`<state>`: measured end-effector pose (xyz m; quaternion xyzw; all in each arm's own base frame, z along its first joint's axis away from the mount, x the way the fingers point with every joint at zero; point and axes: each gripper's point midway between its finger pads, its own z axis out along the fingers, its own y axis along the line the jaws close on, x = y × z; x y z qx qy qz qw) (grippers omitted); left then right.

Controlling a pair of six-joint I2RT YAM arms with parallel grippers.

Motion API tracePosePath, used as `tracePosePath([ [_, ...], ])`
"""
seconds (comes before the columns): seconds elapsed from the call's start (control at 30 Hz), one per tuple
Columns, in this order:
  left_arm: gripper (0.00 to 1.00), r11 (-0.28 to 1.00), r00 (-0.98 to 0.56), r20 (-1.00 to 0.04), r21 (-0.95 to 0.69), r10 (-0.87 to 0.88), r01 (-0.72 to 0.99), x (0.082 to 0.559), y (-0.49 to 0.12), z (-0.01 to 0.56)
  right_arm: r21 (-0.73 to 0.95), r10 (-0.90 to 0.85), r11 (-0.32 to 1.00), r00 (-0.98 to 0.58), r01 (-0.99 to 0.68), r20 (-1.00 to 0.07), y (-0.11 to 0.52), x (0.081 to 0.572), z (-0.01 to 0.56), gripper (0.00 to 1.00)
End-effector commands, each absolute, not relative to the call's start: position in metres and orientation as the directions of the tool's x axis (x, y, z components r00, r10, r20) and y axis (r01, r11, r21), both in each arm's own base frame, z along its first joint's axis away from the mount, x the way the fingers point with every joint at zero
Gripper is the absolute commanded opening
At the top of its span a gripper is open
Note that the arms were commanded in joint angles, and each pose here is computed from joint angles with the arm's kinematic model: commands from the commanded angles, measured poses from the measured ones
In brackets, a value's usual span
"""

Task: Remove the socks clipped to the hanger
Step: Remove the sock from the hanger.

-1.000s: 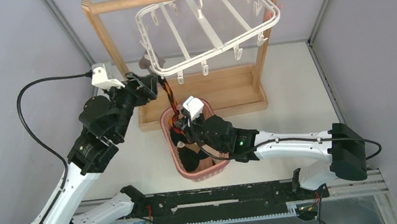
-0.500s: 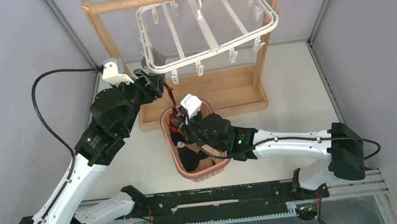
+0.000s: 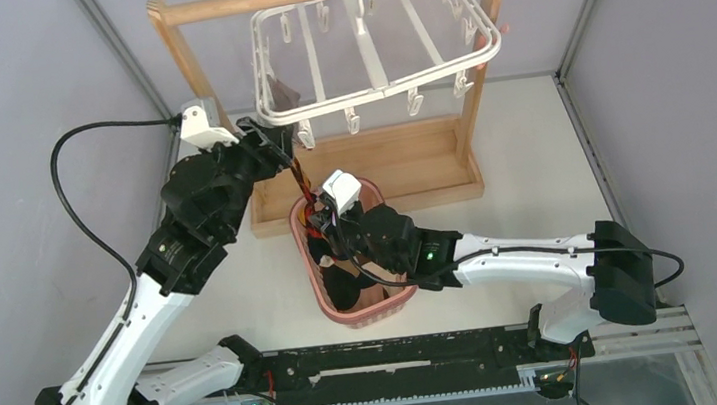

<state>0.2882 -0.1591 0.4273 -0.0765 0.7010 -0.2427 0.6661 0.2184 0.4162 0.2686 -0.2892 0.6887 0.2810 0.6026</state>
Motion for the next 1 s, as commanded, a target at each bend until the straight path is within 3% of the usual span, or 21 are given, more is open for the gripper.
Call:
tracePosePath([
  [0.0, 0.66, 0.836, -0.016, -0.861, -0.497, -0.508, 0.234, 0.286, -0.153, 0.467, 0.059, -0.004, 0.678, -0.084, -0.733, -0.996, 0.420, 0.219, 0.294, 0.00],
  [0.57, 0.56, 0.849, 0.012, -0.868, -0.482, -0.496, 0.215, 0.293, -0.152, 0.474, 0.051, -0.024, 0.674, -0.091, -0.737, -0.996, 0.420, 0.215, 0.289, 0.00],
  [0.83, 0.36, 0.854, 0.012, -0.874, -0.472, -0.486, 0.217, 0.296, -0.155, 0.474, 0.049, -0.032, 0.676, -0.096, -0.735, -0.995, 0.418, 0.213, 0.284, 0.00],
  [0.97, 0.20, 0.859, 0.012, -0.878, -0.464, -0.478, 0.214, 0.295, -0.153, 0.475, 0.050, -0.034, 0.676, -0.099, -0.735, -0.995, 0.417, 0.212, 0.282, 0.00],
])
